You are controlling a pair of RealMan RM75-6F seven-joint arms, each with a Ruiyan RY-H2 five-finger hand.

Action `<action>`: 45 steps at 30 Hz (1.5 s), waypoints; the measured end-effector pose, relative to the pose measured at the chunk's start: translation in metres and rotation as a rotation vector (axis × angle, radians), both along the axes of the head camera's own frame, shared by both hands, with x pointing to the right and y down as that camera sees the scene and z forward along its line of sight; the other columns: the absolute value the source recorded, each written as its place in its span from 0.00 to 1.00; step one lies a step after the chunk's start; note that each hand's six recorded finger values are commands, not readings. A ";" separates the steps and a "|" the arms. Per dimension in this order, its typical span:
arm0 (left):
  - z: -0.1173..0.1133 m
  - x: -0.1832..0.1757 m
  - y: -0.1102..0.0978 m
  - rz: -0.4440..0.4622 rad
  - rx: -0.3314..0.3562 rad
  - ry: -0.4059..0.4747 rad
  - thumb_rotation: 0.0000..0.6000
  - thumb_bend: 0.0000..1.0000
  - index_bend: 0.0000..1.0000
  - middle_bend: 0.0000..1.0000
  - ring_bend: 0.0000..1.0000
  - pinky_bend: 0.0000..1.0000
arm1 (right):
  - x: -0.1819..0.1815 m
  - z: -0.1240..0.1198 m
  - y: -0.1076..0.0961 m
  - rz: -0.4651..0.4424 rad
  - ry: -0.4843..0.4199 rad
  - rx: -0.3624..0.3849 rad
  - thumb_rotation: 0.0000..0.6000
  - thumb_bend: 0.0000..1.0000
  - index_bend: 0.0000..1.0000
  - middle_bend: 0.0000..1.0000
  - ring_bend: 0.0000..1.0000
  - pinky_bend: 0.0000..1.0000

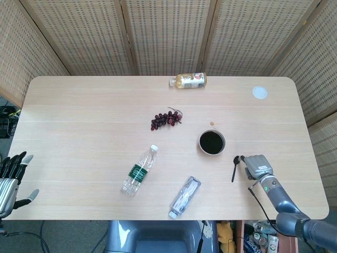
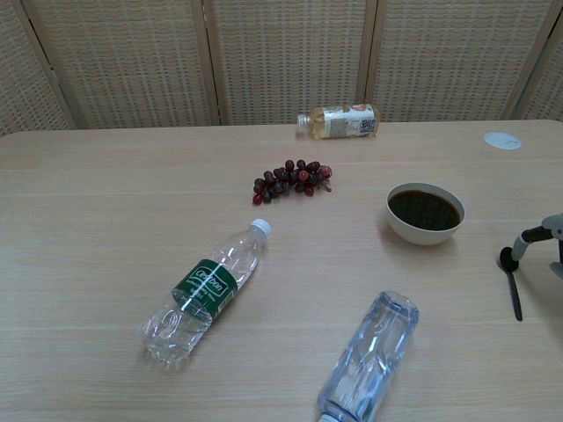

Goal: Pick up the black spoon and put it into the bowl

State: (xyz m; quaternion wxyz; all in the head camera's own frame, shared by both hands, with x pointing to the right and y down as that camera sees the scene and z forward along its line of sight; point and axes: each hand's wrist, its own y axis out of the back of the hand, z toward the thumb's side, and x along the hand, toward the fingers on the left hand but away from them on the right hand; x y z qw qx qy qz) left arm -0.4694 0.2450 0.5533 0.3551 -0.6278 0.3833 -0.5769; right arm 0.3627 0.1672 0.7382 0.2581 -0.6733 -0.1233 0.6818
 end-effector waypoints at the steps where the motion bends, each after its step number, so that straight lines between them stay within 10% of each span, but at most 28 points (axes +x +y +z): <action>1: 0.000 0.000 0.000 0.000 0.000 -0.001 1.00 0.26 0.00 0.00 0.00 0.00 | 0.001 0.001 0.000 0.001 0.003 -0.001 1.00 0.82 0.26 0.98 1.00 1.00; 45: 0.001 0.000 0.002 0.004 -0.006 -0.002 1.00 0.26 0.00 0.00 0.00 0.00 | 0.042 -0.006 0.006 0.055 0.089 0.003 1.00 0.82 0.26 0.98 1.00 1.00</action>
